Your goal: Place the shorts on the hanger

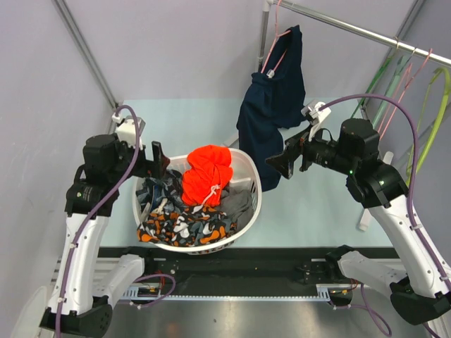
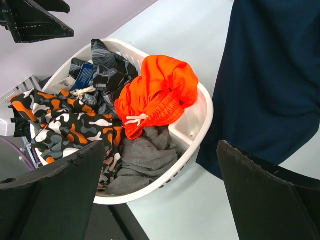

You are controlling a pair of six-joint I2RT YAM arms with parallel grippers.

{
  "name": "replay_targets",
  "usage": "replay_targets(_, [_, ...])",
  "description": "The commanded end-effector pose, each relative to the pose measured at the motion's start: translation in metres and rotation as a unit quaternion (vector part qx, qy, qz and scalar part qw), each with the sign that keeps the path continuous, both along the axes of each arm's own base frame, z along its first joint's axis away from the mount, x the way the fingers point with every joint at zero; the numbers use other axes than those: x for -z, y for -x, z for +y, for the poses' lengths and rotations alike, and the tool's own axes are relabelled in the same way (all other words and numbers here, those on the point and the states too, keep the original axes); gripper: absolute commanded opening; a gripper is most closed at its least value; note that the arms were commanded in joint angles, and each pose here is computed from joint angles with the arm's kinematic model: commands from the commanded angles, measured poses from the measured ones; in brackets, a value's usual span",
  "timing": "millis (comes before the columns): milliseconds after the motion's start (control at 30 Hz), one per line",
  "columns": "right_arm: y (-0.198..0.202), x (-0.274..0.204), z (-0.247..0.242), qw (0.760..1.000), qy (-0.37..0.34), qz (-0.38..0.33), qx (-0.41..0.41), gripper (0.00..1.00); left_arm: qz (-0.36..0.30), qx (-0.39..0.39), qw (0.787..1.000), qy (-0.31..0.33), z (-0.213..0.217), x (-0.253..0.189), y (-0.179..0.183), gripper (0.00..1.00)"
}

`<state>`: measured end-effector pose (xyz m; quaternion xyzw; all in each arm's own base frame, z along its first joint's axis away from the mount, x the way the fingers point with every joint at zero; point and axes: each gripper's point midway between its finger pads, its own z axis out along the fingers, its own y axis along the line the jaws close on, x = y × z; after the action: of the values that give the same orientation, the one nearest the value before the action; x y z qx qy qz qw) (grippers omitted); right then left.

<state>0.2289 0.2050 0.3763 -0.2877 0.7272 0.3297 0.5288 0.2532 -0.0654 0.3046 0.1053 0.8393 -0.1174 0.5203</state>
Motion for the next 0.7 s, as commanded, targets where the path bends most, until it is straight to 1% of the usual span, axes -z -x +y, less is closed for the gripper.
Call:
replay_targets(0, [-0.001, -0.015, -0.001, 0.999, -0.009, -0.035, 0.001, 1.0, -0.038, 0.028, 0.999, -0.011, -0.003, -0.023, -0.002, 1.0])
replay_targets(233, [-0.002, -0.012, 0.001, 1.0, -0.005, -0.03, -0.001, 1.0, -0.042, 0.051, 0.998, -0.023, -0.007, -0.028, -0.003, 1.0])
replay_targets(333, [-0.006, -0.011, 0.001, 0.999, 0.011, -0.05, -0.004, 1.0, -0.044, 0.093, 0.994, -0.035, -0.015, -0.031, -0.002, 1.0])
replay_targets(433, [-0.007, -0.006, 0.007, 0.998, 0.023, -0.051, -0.014, 1.0, -0.032, 0.13, 0.99, -0.053, -0.021, -0.028, -0.006, 1.0])
replay_targets(467, [-0.008, -0.003, 0.008, 0.998, 0.028, -0.051, -0.014, 1.0, -0.026, 0.14, 0.988, -0.058, -0.022, -0.026, -0.006, 1.0])
replay_targets(500, [-0.009, 0.002, 0.011, 0.998, 0.036, -0.046, -0.017, 1.0, -0.007, 0.156, 0.985, -0.07, -0.023, -0.016, -0.008, 1.0])
replay_targets(567, [-0.006, 0.008, 0.016, 0.997, 0.053, -0.043, -0.03, 1.0, -0.006, 0.192, 0.978, -0.083, -0.029, -0.011, -0.005, 1.0])
replay_targets(667, [-0.008, 0.022, 0.02, 0.996, 0.074, -0.02, -0.038, 1.0, 0.009, 0.219, 0.971, -0.101, -0.036, 0.009, -0.006, 1.0])
